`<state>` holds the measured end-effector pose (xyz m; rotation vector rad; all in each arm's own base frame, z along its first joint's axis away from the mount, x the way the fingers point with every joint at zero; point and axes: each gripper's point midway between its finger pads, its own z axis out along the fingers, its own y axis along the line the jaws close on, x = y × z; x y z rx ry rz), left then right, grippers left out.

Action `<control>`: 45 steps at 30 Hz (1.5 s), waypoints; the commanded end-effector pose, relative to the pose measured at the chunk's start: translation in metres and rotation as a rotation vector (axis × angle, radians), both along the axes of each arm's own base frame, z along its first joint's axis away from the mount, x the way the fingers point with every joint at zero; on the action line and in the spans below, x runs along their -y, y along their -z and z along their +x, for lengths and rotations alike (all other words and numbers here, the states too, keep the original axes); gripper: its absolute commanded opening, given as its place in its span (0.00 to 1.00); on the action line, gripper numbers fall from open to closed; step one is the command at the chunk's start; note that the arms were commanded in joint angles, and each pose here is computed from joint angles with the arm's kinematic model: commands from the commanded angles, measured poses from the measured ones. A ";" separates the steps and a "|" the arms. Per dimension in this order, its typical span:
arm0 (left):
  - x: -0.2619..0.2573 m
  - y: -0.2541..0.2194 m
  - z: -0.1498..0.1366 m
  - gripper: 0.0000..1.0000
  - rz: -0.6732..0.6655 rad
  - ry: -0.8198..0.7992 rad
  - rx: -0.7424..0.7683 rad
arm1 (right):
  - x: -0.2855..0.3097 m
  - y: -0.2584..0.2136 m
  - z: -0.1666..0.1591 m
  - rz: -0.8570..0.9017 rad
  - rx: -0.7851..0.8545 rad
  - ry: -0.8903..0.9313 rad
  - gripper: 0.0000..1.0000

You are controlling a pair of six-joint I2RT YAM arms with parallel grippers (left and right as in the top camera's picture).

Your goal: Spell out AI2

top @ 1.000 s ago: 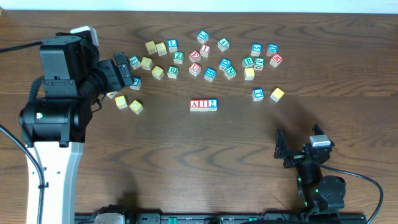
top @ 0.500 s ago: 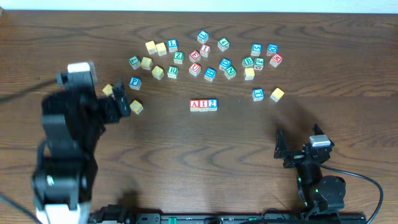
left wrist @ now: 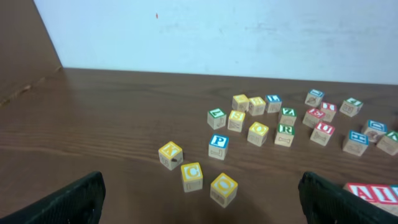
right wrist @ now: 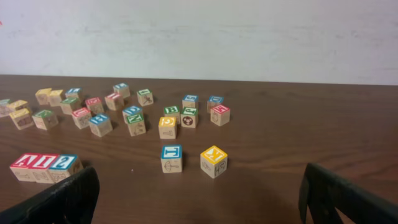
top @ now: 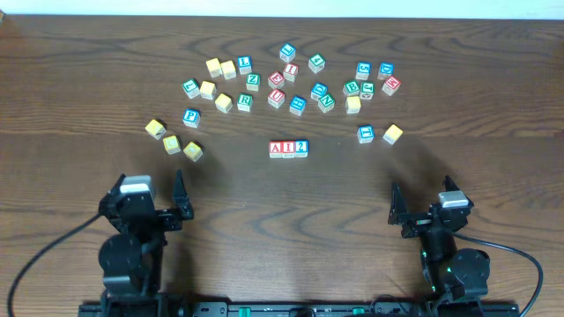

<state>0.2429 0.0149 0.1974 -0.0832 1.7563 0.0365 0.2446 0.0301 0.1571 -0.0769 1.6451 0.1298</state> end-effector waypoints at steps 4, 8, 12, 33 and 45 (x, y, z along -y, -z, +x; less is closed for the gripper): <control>-0.003 0.021 -0.003 0.98 0.022 -0.011 0.066 | -0.002 0.000 -0.001 -0.014 0.005 -0.011 0.99; -0.003 0.031 -0.002 0.98 0.023 -0.011 0.082 | -0.002 0.000 -0.001 -0.014 0.005 -0.010 0.99; -0.003 0.039 0.000 0.98 0.023 -0.011 0.093 | -0.002 0.000 -0.001 -0.014 0.005 -0.010 0.99; -0.003 0.061 0.000 0.98 0.016 -0.011 0.030 | -0.002 0.000 -0.001 -0.014 0.005 -0.010 0.99; -0.003 0.061 0.000 0.98 0.016 -0.011 0.030 | -0.002 0.000 0.000 -0.014 0.004 -0.010 0.99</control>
